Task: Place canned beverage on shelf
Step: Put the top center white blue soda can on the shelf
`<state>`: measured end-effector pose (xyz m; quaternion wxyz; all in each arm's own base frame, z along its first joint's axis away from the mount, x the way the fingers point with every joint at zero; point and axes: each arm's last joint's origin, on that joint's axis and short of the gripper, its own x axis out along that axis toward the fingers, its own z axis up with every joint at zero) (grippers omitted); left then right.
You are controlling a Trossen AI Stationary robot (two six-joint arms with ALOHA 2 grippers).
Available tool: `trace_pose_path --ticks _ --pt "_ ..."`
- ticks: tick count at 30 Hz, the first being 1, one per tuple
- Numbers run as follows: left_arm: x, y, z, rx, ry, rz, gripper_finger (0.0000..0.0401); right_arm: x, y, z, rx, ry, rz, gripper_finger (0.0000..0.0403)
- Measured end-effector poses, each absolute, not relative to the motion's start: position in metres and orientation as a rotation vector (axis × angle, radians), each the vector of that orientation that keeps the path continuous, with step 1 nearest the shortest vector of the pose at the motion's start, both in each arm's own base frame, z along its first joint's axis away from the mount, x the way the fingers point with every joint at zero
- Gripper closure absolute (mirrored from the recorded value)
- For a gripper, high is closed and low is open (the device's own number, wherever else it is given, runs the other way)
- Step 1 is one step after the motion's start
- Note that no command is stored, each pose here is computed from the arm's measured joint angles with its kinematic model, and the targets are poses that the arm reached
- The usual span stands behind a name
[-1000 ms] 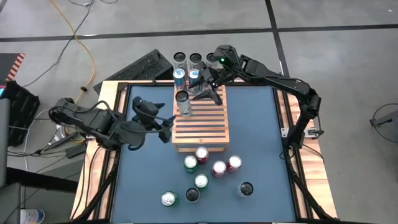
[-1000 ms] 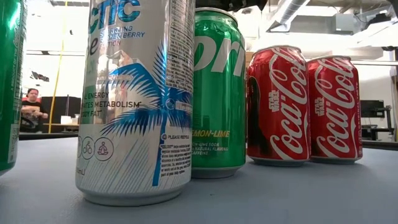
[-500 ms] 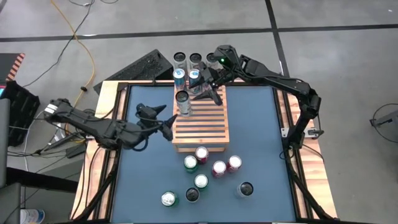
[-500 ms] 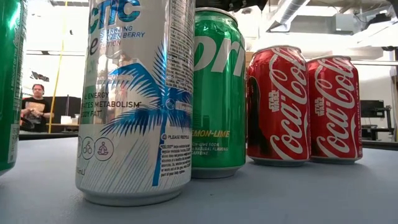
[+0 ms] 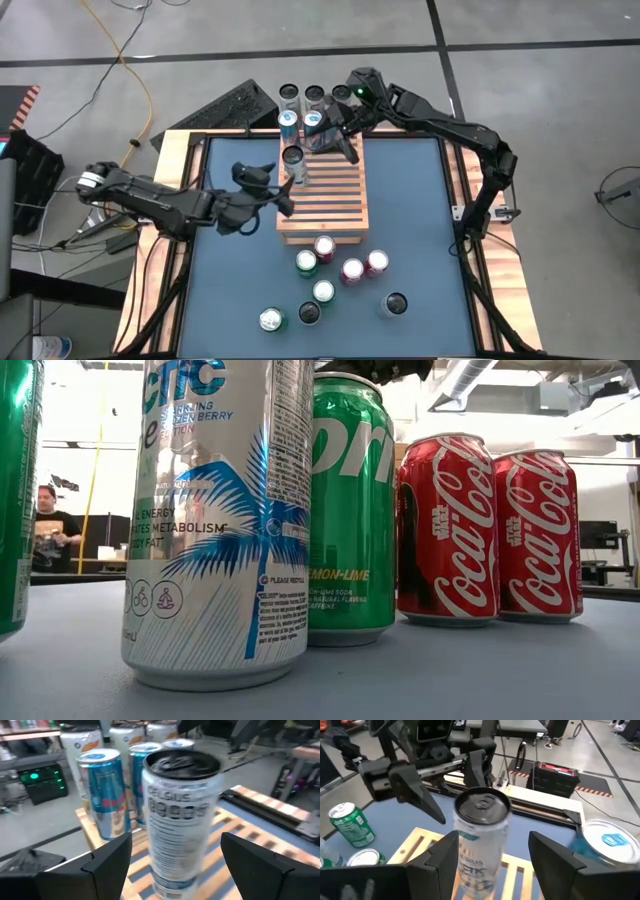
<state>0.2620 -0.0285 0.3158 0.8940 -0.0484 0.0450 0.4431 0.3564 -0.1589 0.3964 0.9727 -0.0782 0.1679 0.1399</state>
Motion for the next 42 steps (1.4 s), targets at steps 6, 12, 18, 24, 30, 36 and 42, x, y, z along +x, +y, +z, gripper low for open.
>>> trace_pose_path --ticks 6,12,18,24,30,36,42 --pt "0.270 -0.017 0.310 -0.135 0.092 0.939 0.0110 0.355 -0.162 0.396 -0.156 0.339 0.276 0.0171" --pt "0.279 -0.014 0.305 -0.157 0.087 0.909 0.0110 0.355 -0.162 0.396 -0.157 0.339 0.276 0.0171" --pt "0.279 -0.011 0.305 -0.164 0.075 0.948 0.0110 0.354 -0.163 0.396 -0.156 0.339 0.273 0.0171" --pt "0.282 -0.001 0.302 -0.173 0.078 0.969 0.0110 0.354 -0.164 0.396 -0.156 0.341 0.272 0.0171" --pt "0.287 0.003 0.297 -0.173 0.095 0.959 0.0110 0.354 -0.163 0.395 -0.150 0.350 0.275 0.0171" --pt "0.290 0.004 0.292 -0.151 0.119 0.957 0.0119 0.351 -0.165 0.393 -0.134 0.371 0.272 0.0171" --pt "0.290 0.005 0.293 -0.155 0.116 0.952 0.0171 0.350 -0.167 0.393 -0.126 0.380 0.267 0.0171"
